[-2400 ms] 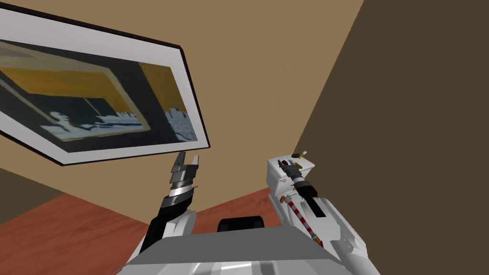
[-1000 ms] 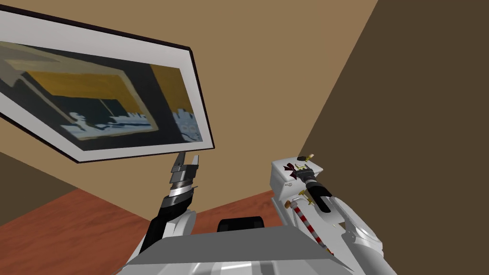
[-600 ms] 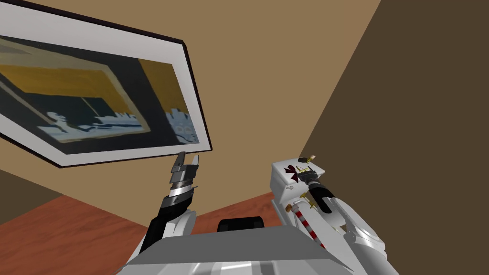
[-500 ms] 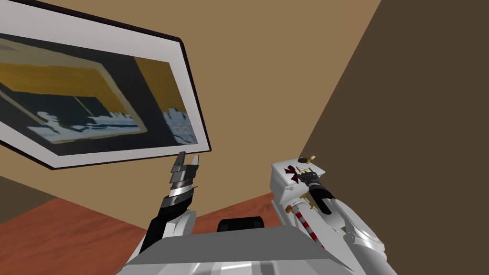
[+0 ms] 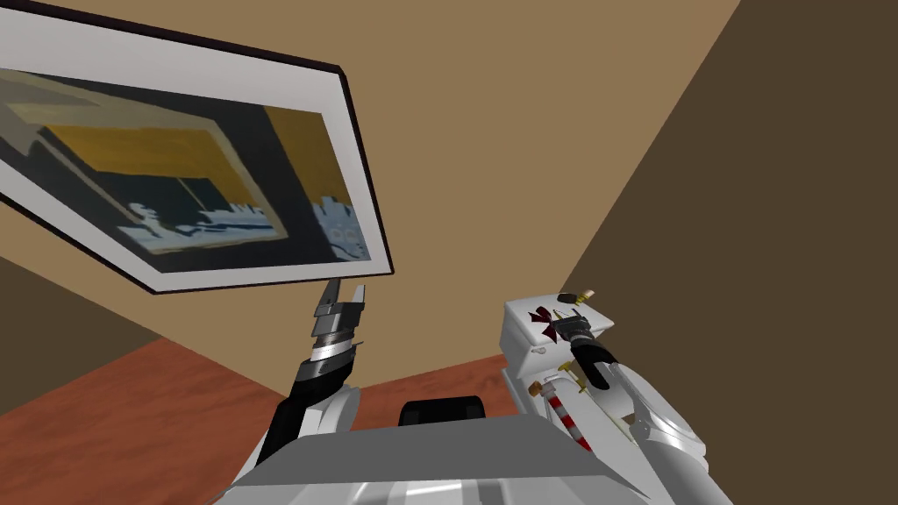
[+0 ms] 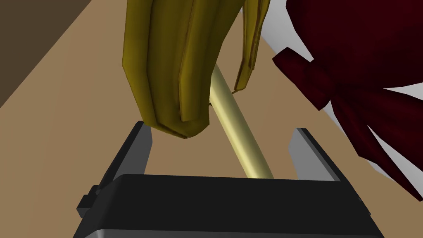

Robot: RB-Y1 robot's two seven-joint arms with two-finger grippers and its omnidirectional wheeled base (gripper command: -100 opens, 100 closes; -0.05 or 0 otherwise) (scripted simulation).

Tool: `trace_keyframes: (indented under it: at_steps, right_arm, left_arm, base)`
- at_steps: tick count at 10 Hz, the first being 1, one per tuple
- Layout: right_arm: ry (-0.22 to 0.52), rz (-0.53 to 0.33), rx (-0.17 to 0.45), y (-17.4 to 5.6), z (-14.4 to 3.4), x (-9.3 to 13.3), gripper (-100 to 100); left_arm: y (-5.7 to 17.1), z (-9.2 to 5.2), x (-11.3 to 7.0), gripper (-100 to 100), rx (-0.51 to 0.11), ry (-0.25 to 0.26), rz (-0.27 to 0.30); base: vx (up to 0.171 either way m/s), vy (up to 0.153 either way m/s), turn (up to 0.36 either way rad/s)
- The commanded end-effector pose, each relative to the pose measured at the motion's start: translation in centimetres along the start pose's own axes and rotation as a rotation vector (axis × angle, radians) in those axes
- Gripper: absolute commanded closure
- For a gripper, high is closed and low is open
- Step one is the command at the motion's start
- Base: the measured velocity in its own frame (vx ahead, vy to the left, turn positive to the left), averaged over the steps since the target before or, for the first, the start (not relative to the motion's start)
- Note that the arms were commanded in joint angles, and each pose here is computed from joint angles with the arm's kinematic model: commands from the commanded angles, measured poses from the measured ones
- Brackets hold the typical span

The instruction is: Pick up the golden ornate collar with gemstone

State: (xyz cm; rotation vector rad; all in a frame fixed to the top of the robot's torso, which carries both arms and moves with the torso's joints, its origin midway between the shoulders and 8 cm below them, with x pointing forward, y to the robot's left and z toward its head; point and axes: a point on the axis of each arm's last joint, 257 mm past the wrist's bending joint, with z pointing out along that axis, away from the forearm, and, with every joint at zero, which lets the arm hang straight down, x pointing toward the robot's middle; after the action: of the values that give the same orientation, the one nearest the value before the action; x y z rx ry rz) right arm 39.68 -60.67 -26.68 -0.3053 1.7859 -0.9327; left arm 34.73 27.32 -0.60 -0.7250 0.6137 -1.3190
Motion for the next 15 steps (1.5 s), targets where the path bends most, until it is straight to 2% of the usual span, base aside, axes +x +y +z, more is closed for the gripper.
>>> trace_keyframes:
  at_steps: [1, 4, 5, 6, 10, 11, 12, 15]
  right_arm:
    - [0.02, 0.003, 0.02, -0.9, 0.4, 0.8, -100]
    - [0.058, 0.014, 0.056, -2.5, 1.1, 2.3, -100]
    - [0.048, 0.01, 0.046, -2.1, 1.0, 1.9, -100]
    - [0.05, 0.011, 0.048, -2.2, 1.1, 2.0, 100]
    - [0.05, 0.009, 0.046, -2.1, 1.1, 1.9, 100]
    - [0.049, 0.008, 0.048, -2.2, 1.1, 1.9, 0]
    - [0.03, 0.006, 0.029, -1.3, 0.6, 1.2, 100]
    - [-0.008, -0.002, -0.009, 0.4, -0.2, -0.3, 100]
  left_arm:
    - [0.0, 0.0, 0.0, 0, 0.0, 0.0, 0.0]
    - [0.0, 0.0, 0.0, 0, 0.0, 0.0, 0.0]
    - [0.0, 0.0, 0.0, 0, 0.0, 0.0, 0.0]
    - [0.0, 0.0, 0.0, 0, 0.0, 0.0, 0.0]
    - [0.0, 0.0, 0.0, 0, 0.0, 0.0, 0.0]
    - [0.0, 0.0, 0.0, 0, 0.0, 0.0, 0.0]
    - [0.0, 0.0, 0.0, 0, 0.0, 0.0, 0.0]
    - [0.0, 0.0, 0.0, 0, 0.0, 0.0, 0.0]
  base:
    - [-0.087, -0.016, 0.229]
    - [-0.054, -0.004, 0.137]
    - [-0.03, 0.0, 0.045]
    - [-0.005, 0.001, -0.001]
    - [0.0, 0.001, 0.001]
    - [0.0, 0.0, 0.0]
    - [0.037, -0.002, -0.23]
    - [0.073, 0.008, -0.202]
